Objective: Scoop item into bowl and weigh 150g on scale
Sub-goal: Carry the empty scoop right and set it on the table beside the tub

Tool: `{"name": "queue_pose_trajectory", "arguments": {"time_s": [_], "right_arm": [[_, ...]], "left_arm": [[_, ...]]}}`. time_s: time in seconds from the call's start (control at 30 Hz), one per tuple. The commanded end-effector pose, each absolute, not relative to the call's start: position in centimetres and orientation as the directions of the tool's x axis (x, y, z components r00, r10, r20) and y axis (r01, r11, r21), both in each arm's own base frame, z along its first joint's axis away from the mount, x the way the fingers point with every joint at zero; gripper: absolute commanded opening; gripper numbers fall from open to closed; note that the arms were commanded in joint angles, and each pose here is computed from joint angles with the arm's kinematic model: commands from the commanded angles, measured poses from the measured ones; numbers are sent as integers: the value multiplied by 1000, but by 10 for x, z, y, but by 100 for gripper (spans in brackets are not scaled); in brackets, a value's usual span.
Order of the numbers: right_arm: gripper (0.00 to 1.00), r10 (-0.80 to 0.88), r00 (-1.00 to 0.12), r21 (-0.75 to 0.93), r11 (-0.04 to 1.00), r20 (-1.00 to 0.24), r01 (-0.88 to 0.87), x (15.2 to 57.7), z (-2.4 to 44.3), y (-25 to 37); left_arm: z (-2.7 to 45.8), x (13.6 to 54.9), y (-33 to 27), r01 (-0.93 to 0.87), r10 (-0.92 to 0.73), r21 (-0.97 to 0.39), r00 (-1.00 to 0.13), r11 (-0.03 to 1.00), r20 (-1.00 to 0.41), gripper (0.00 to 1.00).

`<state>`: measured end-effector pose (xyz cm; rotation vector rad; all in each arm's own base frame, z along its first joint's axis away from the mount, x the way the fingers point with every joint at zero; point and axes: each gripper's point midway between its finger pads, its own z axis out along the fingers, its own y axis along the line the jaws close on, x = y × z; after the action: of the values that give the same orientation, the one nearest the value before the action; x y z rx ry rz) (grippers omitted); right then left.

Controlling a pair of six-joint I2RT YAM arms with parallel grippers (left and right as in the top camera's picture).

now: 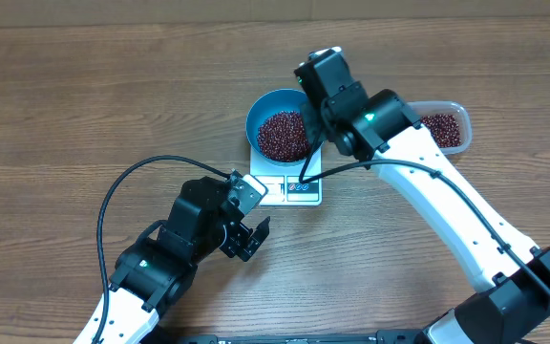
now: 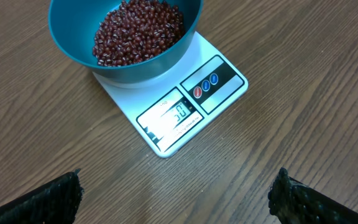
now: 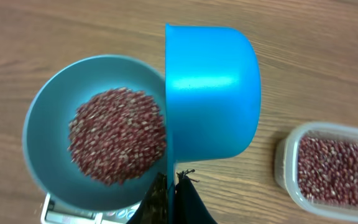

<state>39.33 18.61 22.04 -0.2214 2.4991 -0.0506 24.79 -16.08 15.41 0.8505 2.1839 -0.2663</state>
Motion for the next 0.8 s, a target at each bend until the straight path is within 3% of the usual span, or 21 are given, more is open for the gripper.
{"name": "queue_pose_trajectory", "arguments": {"time_s": [0.0, 0.33, 0.77], "right_arm": [[4, -15, -768, -29, 1000, -640, 4, 406, 241, 165], [4, 457, -686, 192, 883, -566, 429, 409, 243, 88], [4, 571, -699, 180, 814, -431, 553, 392, 225, 31]], "left_arm": [[155, 247, -162, 656, 485, 64, -485, 752, -728, 99], [155, 247, -162, 656, 485, 64, -485, 752, -728, 100], [155, 247, -162, 656, 485, 64, -485, 752, -728, 100]]}}
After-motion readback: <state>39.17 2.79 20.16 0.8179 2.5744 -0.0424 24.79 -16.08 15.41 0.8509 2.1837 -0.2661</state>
